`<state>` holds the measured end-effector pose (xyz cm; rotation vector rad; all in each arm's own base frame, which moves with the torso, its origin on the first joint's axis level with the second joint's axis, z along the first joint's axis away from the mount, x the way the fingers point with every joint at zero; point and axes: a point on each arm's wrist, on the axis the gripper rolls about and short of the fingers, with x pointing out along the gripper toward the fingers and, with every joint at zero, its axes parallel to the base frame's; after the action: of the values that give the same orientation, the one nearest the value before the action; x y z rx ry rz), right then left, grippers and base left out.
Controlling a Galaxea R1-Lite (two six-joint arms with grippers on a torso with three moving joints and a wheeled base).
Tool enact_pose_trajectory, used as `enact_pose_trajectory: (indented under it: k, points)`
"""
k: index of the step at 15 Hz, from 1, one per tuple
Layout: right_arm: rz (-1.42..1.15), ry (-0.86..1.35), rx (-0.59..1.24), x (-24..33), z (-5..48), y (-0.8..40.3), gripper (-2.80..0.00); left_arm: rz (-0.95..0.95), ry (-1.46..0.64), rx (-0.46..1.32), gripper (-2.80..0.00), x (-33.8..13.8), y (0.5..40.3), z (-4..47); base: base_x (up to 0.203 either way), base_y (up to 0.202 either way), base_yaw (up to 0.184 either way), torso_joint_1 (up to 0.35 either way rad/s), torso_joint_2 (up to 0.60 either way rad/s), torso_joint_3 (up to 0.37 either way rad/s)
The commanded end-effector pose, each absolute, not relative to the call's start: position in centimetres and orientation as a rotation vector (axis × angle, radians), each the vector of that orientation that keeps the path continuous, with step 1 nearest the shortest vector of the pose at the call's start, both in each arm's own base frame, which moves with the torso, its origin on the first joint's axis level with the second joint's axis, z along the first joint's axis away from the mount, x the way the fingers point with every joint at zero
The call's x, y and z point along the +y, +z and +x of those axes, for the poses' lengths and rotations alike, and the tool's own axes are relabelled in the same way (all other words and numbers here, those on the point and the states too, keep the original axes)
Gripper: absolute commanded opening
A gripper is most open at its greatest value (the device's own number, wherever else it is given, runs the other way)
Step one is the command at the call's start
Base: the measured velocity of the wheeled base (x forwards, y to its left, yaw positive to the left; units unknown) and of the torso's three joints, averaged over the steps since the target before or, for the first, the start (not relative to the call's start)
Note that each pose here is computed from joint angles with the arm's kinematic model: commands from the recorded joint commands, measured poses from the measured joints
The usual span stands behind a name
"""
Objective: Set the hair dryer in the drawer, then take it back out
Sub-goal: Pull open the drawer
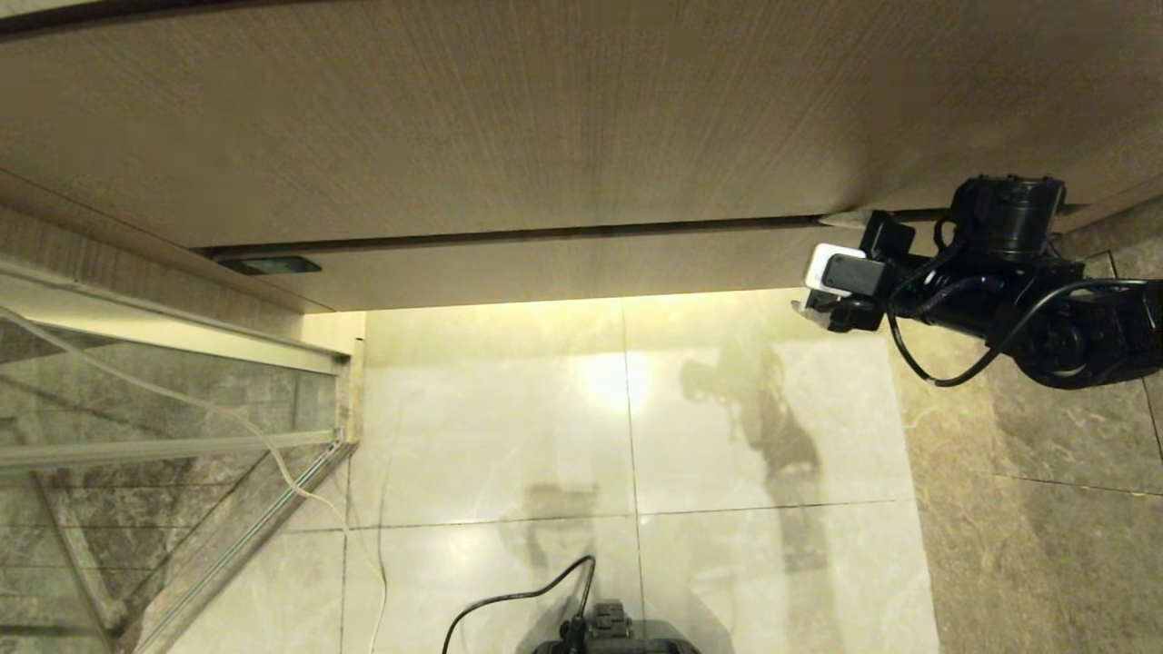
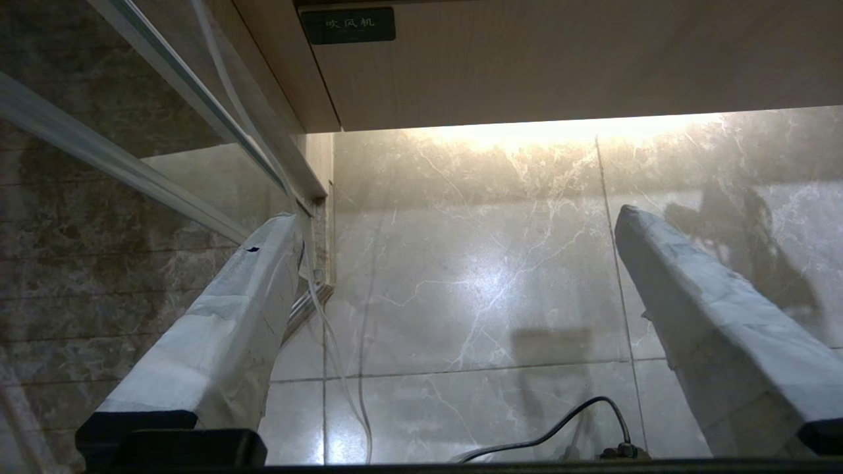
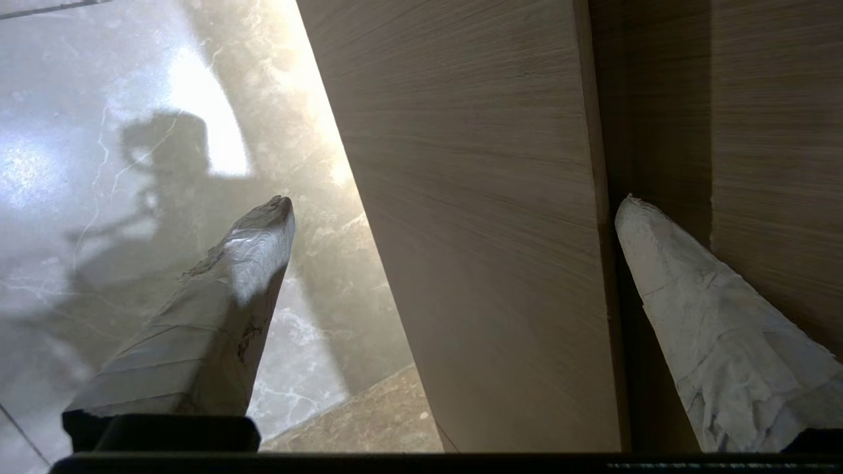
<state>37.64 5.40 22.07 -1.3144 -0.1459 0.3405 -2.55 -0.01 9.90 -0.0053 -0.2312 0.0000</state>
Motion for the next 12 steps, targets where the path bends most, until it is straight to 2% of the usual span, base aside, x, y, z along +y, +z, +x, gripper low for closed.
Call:
enact_pose_trajectory:
  k: [1, 12]
  points:
    - [-1.320, 0.343, -0.144, 5.5, 38.1, 21.6, 0.00, -0.006, 0.001, -0.193, 0.00, 0.0, 8.8, -2.2, 0.000, 0.000, 0.000, 0.000, 0.00, 0.000]
    - [-1.302, 0.351, -0.136, 5.5, 38.5, 20.4, 0.00, -0.006, 0.001, -0.193, 0.00, 0.0, 8.8, -2.2, 0.000, 0.000, 0.000, 0.000, 0.00, 0.000]
